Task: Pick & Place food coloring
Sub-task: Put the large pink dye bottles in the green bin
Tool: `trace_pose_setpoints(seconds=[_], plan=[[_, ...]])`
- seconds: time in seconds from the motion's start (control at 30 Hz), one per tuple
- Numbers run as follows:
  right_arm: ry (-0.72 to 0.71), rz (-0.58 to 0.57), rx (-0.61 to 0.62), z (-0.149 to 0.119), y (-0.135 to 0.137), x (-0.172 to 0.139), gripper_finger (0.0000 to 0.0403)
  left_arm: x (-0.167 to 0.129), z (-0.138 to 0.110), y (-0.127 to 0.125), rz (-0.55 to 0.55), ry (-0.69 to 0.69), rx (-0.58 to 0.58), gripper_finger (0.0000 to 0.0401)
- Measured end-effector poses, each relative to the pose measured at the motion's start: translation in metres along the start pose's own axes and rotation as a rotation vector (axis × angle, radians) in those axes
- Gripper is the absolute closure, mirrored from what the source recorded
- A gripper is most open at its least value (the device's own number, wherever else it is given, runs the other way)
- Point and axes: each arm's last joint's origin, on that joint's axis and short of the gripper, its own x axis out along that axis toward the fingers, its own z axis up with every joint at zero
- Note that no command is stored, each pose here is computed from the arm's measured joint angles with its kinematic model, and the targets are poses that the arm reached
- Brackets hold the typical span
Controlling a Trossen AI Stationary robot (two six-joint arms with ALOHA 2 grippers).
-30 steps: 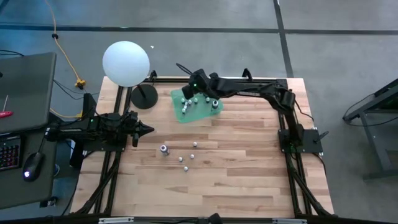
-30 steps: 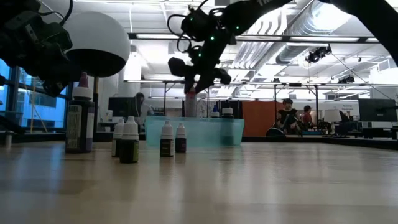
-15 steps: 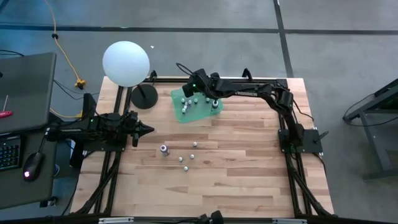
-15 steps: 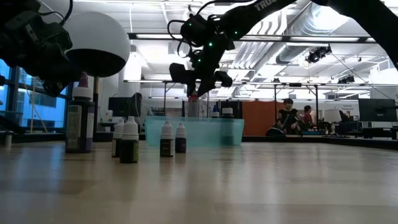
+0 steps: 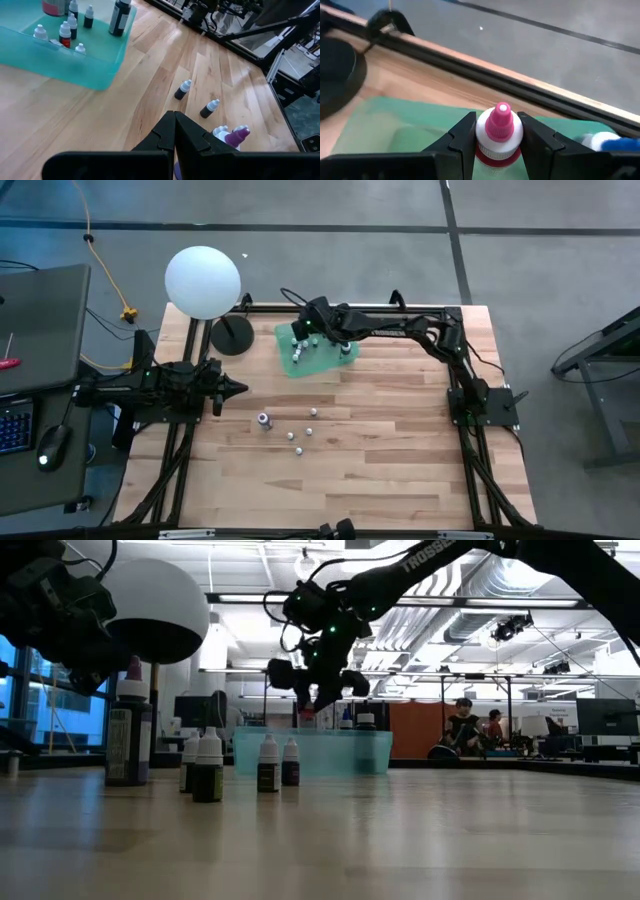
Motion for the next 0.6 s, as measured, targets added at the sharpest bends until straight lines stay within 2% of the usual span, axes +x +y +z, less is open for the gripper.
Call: trace_pose_setpoints(seconds=[0.6], plan=[[0.069,-0.054,-0.012,-0.016,-0.004,0.014,0.0286,0.0,0.0,0.0,0.003,-0.001,0.0,0.0401]])
